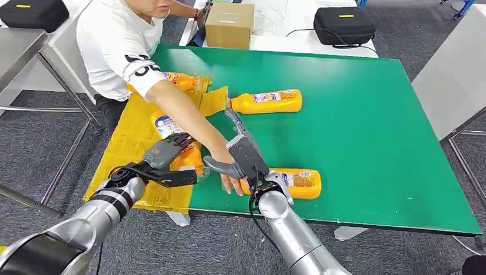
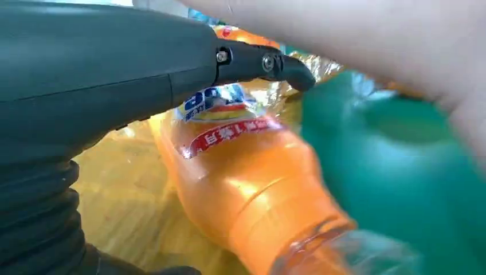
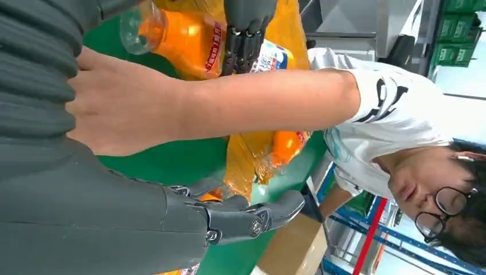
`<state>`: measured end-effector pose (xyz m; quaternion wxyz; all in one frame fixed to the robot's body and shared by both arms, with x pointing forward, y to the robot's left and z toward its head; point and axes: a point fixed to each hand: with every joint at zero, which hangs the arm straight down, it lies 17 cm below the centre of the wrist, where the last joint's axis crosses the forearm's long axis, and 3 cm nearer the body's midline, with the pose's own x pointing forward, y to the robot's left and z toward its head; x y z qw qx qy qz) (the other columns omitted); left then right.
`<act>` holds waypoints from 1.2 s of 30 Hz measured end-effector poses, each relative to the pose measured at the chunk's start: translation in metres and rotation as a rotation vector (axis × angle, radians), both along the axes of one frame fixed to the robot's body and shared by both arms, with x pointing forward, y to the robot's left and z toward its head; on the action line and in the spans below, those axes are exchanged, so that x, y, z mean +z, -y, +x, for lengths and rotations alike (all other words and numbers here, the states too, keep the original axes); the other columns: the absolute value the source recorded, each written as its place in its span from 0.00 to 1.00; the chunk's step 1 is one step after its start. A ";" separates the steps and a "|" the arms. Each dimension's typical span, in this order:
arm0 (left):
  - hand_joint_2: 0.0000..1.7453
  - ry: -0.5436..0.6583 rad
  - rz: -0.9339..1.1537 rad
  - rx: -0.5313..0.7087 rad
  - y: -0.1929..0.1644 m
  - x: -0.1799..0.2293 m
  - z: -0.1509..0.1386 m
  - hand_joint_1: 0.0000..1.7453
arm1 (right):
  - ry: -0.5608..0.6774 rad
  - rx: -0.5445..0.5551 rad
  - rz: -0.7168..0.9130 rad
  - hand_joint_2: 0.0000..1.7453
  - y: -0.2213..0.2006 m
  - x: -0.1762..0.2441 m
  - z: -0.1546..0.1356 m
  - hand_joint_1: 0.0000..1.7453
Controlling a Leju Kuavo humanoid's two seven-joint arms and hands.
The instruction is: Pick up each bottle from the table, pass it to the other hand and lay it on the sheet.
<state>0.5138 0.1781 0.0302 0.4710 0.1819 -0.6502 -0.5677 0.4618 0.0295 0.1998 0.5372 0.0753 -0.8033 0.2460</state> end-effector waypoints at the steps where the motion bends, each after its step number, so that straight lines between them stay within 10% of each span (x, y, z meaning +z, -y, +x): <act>1: 1.00 -0.007 -0.067 0.002 0.001 0.003 -0.003 0.00 | 0.002 -0.003 0.002 1.00 0.001 0.000 0.000 0.00; 6: 1.00 0.002 -0.448 0.108 -0.014 0.037 -0.008 0.00 | 0.014 -0.041 -0.001 1.00 0.009 -0.001 0.004 0.00; 7: 1.00 0.002 -0.534 0.132 -0.018 0.045 -0.010 0.00 | 0.020 -0.056 -0.006 0.00 0.012 -0.002 0.006 0.00; 15: 1.00 0.031 -1.035 0.226 -0.050 0.095 -0.034 0.00 | 0.023 -0.166 -0.085 0.00 0.035 -0.026 0.007 0.00; 16: 1.00 0.025 -1.094 0.228 -0.052 0.099 -0.037 0.00 | 0.017 -0.181 -0.098 1.00 0.039 -0.032 0.006 0.00; 36: 1.00 -0.123 -1.430 0.372 -0.028 0.094 -0.041 0.00 | 0.026 -0.355 -0.579 1.00 0.103 -0.128 -0.023 0.00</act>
